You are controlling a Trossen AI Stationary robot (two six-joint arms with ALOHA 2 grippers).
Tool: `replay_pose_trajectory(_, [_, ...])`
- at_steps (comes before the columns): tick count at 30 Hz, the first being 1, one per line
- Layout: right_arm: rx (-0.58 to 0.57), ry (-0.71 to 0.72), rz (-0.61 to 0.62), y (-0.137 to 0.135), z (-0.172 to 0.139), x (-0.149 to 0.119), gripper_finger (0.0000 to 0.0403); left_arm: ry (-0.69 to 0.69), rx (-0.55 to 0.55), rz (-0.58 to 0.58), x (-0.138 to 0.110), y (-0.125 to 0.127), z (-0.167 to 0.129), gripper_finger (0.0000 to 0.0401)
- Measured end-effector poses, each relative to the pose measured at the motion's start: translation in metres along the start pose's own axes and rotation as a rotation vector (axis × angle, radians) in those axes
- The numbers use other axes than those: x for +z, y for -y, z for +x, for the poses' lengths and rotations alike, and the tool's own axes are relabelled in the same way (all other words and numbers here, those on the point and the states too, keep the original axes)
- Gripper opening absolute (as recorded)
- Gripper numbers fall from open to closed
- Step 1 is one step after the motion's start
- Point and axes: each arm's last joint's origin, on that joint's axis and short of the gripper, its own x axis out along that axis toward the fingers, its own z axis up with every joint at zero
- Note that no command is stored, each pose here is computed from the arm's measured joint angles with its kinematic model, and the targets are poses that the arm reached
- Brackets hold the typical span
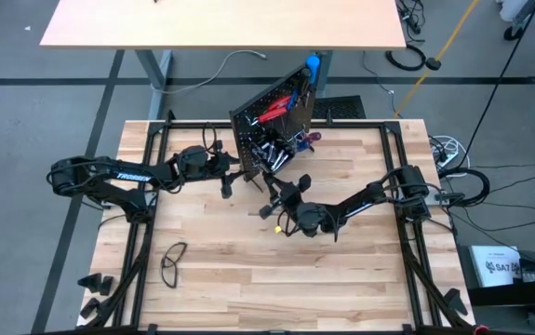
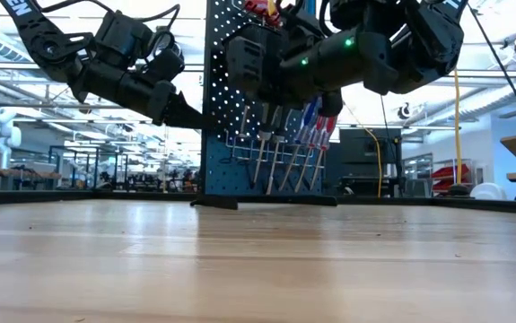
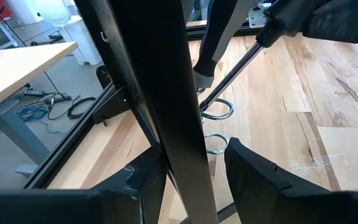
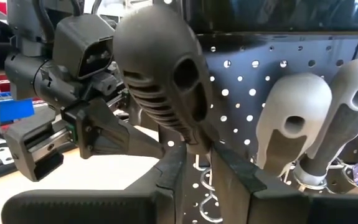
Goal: Hang tools onto peg board
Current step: Hang the black screwdriver on the pegboard
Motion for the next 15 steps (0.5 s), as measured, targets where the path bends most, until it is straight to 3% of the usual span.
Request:
replay_pose_trajectory(9, [-0.006,0.020,0.040,-0.003,0.004,0.007,0.0063,0.000,0.000,0.001,0.000,0.000,0.000,0.0162])
replay_pose_trajectory(15, [-0.013,-0.015,-0.019,-0.010,0.011,0.011,0.0064,-0.011,-0.003,0.005,-0.001,0.000,0.000,0.0162])
